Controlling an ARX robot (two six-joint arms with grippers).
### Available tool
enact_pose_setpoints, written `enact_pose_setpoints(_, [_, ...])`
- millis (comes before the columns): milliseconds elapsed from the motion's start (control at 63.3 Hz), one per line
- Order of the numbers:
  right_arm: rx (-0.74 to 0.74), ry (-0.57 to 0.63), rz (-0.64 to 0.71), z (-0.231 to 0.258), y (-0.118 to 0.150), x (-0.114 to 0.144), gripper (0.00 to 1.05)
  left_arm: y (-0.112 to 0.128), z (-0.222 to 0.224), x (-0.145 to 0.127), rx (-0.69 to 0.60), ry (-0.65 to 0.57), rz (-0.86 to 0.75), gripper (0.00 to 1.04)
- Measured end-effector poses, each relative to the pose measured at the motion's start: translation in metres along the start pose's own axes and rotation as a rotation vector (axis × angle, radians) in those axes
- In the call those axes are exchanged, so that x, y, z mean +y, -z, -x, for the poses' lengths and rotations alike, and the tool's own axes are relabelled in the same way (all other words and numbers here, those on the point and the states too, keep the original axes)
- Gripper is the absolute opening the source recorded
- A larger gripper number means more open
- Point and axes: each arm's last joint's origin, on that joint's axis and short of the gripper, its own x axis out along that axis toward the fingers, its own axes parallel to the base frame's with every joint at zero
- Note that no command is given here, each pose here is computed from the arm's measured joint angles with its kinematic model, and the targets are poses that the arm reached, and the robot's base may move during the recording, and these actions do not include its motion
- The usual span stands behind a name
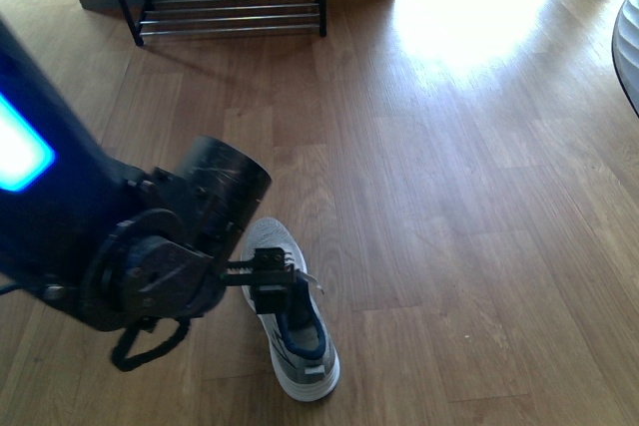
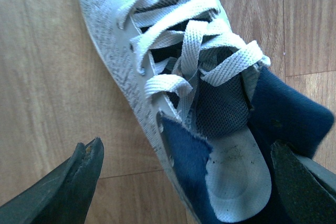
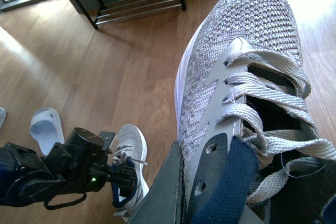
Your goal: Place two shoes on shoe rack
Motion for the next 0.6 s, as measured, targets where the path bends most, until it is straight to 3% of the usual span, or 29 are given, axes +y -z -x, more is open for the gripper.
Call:
enact_pose_setpoints(142, [0.0, 0.0, 0.0, 0.0, 0.0, 0.0, 0.01, 0.001, -0.015, -0.002, 0.03, -0.014, -0.004, 0.91])
enact_pose_setpoints(268, [0.0, 0.0, 0.0, 0.0, 0.0, 0.0, 0.01, 0.0, -0.022, -0.003, 0.031, -0.033, -0.002, 0.73])
enact_pose_setpoints(474, [0.0, 0.0, 0.0, 0.0, 0.0, 0.0, 0.01, 0.004, -0.026, 0.001, 0.026, -0.086, 0.018, 0.36])
enact_pose_setpoints(600, [0.0, 0.0, 0.0, 0.0, 0.0, 0.0, 0.01, 0.006, -0.024, 0.005, 0.026, -0.125, 0.023, 0.19])
